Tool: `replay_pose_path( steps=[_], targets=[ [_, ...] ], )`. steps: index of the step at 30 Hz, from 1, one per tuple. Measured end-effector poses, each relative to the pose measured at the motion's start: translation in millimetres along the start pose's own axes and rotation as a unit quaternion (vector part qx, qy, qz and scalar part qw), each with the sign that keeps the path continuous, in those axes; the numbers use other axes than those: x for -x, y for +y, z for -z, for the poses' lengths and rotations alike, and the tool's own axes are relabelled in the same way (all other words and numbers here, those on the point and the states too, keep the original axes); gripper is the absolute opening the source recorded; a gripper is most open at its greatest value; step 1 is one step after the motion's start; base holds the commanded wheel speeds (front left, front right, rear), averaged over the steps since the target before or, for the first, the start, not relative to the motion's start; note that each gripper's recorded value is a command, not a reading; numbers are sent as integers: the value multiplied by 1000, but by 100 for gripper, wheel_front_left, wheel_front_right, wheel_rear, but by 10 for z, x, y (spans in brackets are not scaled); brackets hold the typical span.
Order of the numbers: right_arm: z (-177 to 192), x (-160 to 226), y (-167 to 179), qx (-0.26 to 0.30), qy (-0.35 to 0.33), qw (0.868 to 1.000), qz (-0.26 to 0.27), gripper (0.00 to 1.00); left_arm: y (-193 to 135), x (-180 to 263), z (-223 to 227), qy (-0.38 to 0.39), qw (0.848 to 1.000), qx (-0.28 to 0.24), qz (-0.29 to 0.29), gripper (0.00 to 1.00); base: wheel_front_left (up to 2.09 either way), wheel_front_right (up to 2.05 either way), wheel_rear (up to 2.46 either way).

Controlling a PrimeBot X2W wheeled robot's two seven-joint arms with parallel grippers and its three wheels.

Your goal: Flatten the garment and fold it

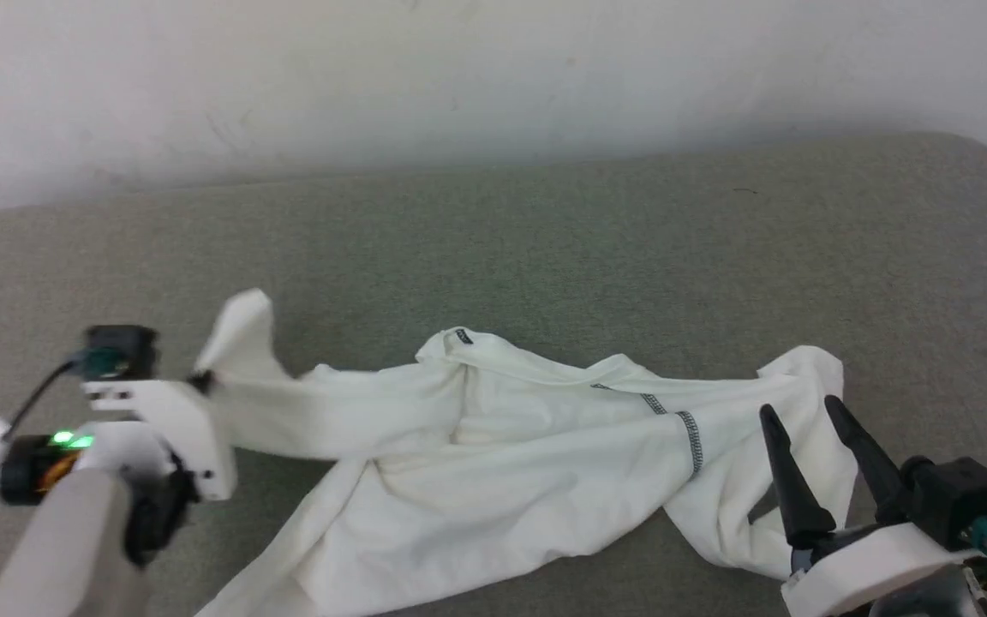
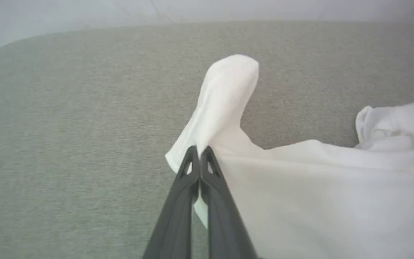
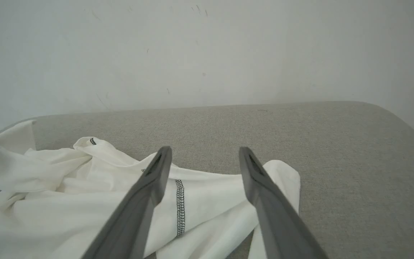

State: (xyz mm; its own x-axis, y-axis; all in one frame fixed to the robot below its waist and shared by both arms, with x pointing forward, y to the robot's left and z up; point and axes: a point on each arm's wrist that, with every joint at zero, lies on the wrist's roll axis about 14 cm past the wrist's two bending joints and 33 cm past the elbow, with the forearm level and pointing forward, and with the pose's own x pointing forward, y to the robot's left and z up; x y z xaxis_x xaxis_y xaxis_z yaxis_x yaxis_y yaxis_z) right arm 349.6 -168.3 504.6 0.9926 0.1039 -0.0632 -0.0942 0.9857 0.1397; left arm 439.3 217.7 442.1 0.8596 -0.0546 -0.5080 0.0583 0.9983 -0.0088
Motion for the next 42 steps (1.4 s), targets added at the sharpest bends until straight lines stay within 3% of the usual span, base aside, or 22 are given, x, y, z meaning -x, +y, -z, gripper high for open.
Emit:
replay_pose_path(
  steps=[1,3,6,10,15,19,20,21,24,29,35,42],
  targets=[
    [0,0,0,0,0,1000,0,100,0,0,0,0,1000,0,0,0,0,0,0],
    [17,-8,56,-3,3,1000,-9,100,445,299,-123,-53,996,18,-71,0,0,0,0],
    [0,-30,91,-3,0,1000,-15,100,663,545,29,-55,991,40,-115,0,0,0,0],
    [-25,-80,150,-2,-1,1000,-26,100,950,1068,613,-10,977,95,-192,0,0,0,0],
    [-37,-134,221,-2,0,999,-39,100,1142,1676,1413,81,947,158,-269,0,0,0,0],
    [-53,-136,245,-2,-2,999,-42,100,1188,1789,1551,91,938,174,-285,0,0,0,0],
    [-60,-132,246,-2,-3,999,-42,100,1186,1788,1536,83,938,179,-284,24,0,0,0],
    [-60,-128,248,-2,-2,999,-43,100,1177,1775,1506,72,939,185,-282,100,0,0,0],
    [-68,-108,260,-1,0,999,-44,100,1109,1674,1300,23,946,188,-262,100,0,0,0],
    [-59,-72,296,1,8,999,-48,100,1028,1510,620,-114,955,150,-231,100,0,0,0],
    [210,-3,412,15,76,994,-76,100,587,1440,-126,-271,947,88,-151,100,0,0,0],
    [371,-152,595,33,123,983,-132,100,59,1410,-216,-320,944,46,-71,100,0,0,0]
  ],
)
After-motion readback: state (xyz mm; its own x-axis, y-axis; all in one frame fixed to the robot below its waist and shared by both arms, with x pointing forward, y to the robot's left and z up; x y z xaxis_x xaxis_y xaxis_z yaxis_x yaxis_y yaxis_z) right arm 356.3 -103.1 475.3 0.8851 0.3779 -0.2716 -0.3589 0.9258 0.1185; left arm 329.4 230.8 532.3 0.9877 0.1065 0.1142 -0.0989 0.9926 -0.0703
